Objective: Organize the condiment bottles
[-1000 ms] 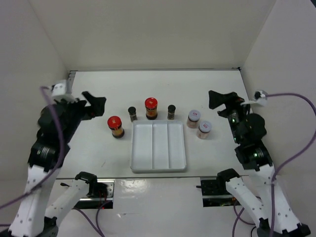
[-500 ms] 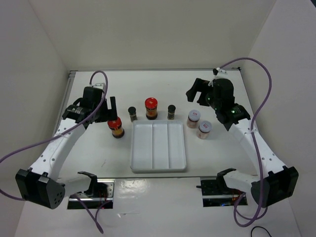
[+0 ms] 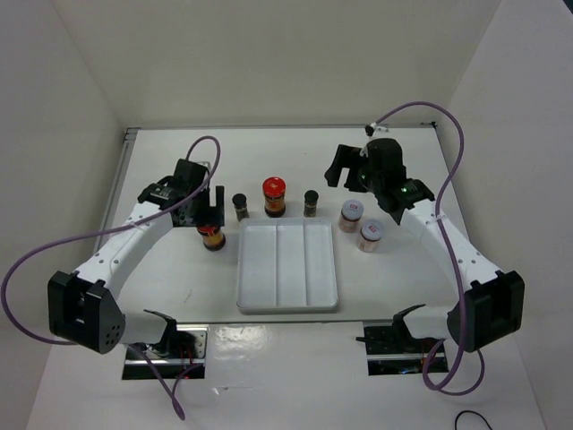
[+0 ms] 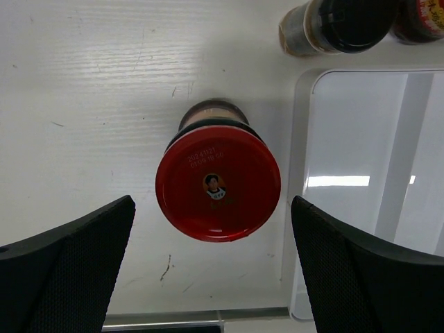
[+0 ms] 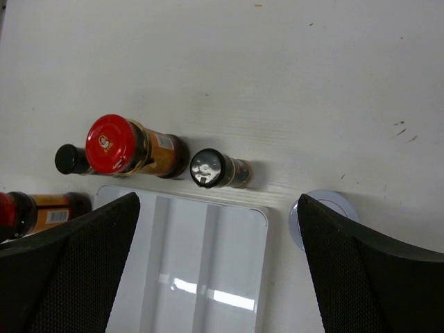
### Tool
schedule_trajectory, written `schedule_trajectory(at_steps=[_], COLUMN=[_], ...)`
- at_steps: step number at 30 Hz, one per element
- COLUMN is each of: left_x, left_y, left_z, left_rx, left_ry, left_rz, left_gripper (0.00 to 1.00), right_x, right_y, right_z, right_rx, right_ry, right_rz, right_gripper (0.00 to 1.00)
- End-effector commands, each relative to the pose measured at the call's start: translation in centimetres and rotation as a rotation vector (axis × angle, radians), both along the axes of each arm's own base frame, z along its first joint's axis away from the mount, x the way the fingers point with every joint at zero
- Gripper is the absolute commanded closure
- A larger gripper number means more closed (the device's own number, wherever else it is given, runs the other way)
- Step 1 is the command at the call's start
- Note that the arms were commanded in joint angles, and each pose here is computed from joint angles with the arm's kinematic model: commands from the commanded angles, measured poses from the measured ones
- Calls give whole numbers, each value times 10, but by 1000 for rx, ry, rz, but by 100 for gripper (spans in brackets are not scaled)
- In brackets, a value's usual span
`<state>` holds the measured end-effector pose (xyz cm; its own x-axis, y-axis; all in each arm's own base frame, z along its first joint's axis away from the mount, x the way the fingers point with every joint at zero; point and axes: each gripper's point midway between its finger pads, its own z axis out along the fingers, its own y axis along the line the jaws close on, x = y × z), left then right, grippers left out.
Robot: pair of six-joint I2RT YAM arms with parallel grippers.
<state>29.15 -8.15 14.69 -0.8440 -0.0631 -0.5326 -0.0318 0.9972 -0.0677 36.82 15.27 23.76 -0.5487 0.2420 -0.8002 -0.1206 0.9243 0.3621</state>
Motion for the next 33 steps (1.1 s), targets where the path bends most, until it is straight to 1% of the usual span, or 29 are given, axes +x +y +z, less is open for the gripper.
schedule_trajectory(at_steps=[1,3,7,13,20,22,24,29,30,33], left_x=[4,3,6,12,19,20,22,22,22,21], left_y=[1,2,2,-1,-3,-2,-3,-3,-3,-4], left_z=[-9,-18,-22,-21,-35,-38,-37,-37,-40,-40], left_rx=[32,54,71,60,72,82,79,79,82,75], left_ry=[18,49,52,35,68,74,66,66,74,77], left_rz=[2,9,19,27,26,30,31,31,30,26], left_gripper=[1,1,1,1,2,6,7,14,18,25], right_x=[9,9,11,15,17,17,17,15,15,15], right_y=[9,13,14,15,16,16,16,21,21,21], right_z=[17,18,24,21,14,14,14,6,6,6], right_rx=[11,11,18,14,8,8,8,14,13,13], right_ry=[-50,-50,-67,-58,-41,-41,-41,-19,-19,-19], right_rz=[30,39,39,39,39,39,39,52,52,52], right_gripper=[1,1,1,1,1,1,1,1,1,1])
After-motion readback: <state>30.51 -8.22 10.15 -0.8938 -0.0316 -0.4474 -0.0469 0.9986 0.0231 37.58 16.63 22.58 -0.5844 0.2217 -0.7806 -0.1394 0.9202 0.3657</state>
